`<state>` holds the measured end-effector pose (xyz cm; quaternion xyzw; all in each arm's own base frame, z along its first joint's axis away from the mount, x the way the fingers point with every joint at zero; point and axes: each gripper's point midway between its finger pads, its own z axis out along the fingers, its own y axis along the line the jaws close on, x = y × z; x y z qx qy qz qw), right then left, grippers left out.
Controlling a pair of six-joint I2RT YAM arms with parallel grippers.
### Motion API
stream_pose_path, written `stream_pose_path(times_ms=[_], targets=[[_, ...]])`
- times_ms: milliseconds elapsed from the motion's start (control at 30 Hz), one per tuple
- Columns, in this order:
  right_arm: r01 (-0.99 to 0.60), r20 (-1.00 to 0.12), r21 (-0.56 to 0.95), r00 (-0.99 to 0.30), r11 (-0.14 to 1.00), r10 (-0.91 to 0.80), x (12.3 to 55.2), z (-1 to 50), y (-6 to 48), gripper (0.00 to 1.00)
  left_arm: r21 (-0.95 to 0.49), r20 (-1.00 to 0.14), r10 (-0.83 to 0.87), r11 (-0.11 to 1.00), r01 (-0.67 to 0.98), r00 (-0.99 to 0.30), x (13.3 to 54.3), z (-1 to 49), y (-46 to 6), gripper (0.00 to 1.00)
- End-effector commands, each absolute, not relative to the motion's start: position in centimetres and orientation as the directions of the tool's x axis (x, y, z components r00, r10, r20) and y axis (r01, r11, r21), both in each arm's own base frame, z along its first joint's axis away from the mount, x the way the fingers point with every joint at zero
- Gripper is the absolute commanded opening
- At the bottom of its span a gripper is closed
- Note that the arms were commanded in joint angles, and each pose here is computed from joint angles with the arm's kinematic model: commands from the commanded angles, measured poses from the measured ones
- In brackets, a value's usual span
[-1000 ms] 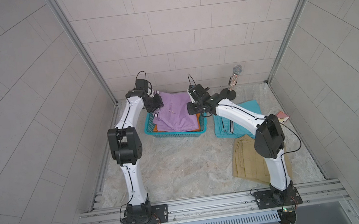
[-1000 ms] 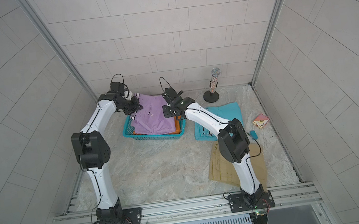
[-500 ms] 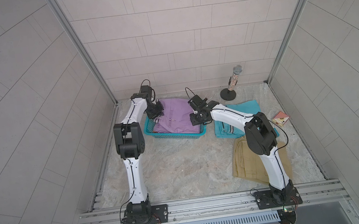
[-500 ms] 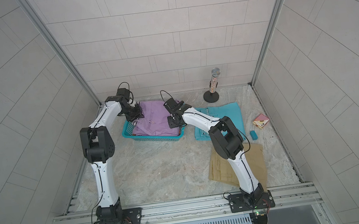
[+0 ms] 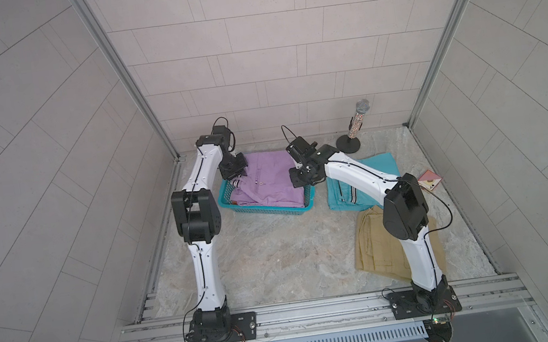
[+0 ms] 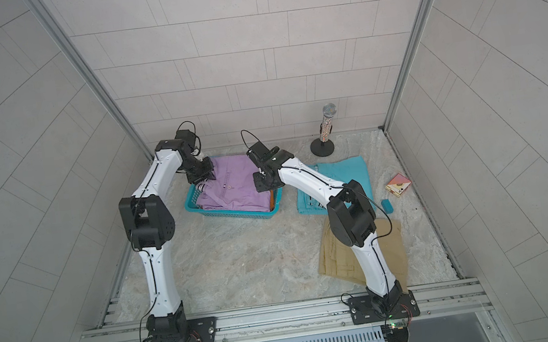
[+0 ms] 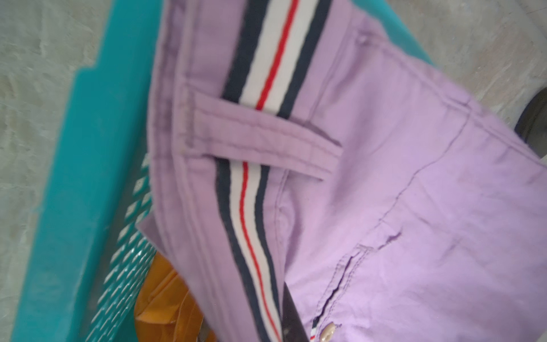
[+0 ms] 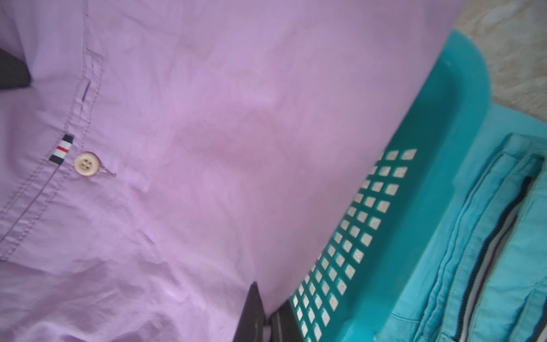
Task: Put the folded long pants in the basket
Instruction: Place the long pant in the basket.
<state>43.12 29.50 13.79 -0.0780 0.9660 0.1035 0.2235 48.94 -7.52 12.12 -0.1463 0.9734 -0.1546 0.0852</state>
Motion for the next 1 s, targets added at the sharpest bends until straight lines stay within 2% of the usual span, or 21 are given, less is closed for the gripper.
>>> stream_pose_path(times_ms=[0,133,167,200,333,367,400,467,500,567,600,667,700,833,967], targets=[[-0.166,-0.325,0.098,-0.937,0.981,-0.126,40.0,10.9,27.7,0.0,-0.219,-0.06,-0.291,0.937,-0.272,-0.955,47.6,9.9,-5.6,0.0],[-0.163,-0.314,0.053,-0.939,0.985,-0.138,40.0,9.2,27.6,0.0,-0.212,-0.044,-0.275,0.942,-0.26,-0.96,48.3,8.0,-5.8,0.02],[-0.163,-0.311,0.053,-0.94,0.985,-0.139,39.9,9.1,27.6,0.0,-0.209,-0.048,-0.27,0.944,-0.254,-0.962,48.4,7.8,-5.8,0.09],[-0.165,-0.312,0.058,-0.94,0.985,-0.139,40.0,9.1,27.7,0.03,-0.208,-0.055,-0.265,0.946,-0.248,-0.963,48.6,7.9,-5.9,0.24],[-0.191,-0.384,0.078,-0.912,0.979,-0.147,40.5,12.5,28.1,0.27,-0.228,-0.157,-0.26,0.948,-0.221,-0.953,49.3,11.7,-6.4,0.75],[-0.195,-0.411,0.079,-0.9,0.978,-0.146,40.8,13.9,28.0,0.3,-0.236,-0.191,-0.262,0.948,-0.215,-0.946,49.4,13.1,-6.5,0.82],[-0.208,-0.444,0.086,-0.884,0.974,-0.15,40.9,15.7,28.2,0.33,-0.242,-0.222,-0.267,0.947,-0.212,-0.938,49.3,14.4,-6.6,0.84],[-0.23,-0.492,0.093,-0.856,0.969,-0.156,40.8,18.8,28.5,0.36,-0.259,-0.279,-0.282,0.943,-0.211,-0.918,48.8,17.6,-6.8,0.84],[-0.241,-0.512,0.097,-0.844,0.966,-0.16,40.7,20.2,28.7,0.37,-0.261,-0.301,-0.29,0.941,-0.214,-0.909,48.2,19.0,-6.8,0.83],[-0.268,-0.537,0.11,-0.826,0.957,-0.169,40.1,22.2,29.6,0.38,-0.262,-0.31,-0.308,0.937,-0.23,-0.9,46.6,20.9,-7.0,0.7],[-0.283,-0.542,0.12,-0.822,0.952,-0.176,39.6,22.7,30.2,0.38,-0.26,-0.3,-0.317,0.934,-0.243,-0.9,45.6,21.2,-7.1,0.58],[-0.311,-0.528,0.15,-0.828,0.938,-0.19,38.6,22.2,31.8,0.36,-0.266,-0.259,-0.338,0.925,-0.269,-0.905,43.7,21.1,-7.2,0.17],[-0.322,-0.516,0.164,-0.834,0.933,-0.197,38.0,21.5,32.7,0.36,-0.269,-0.236,-0.352,0.919,-0.287,-0.906,42.8,20.5,-7.2,0.02],[-0.336,-0.454,0.212,-0.866,0.918,-0.212,36.4,17.2,35.5,0.31,-0.345,-0.165,-0.375,0.888,-0.303,-0.912,41.1,17.2,-8.6,0.0],[-0.309,-0.349,0.242,-0.912,0.92,-0.215,35.3,12.0,36.4,0.29,-0.326,-0.081,-0.389,0.88,-0.345,-0.917,40.7,12.3,-8.8,0.0]])
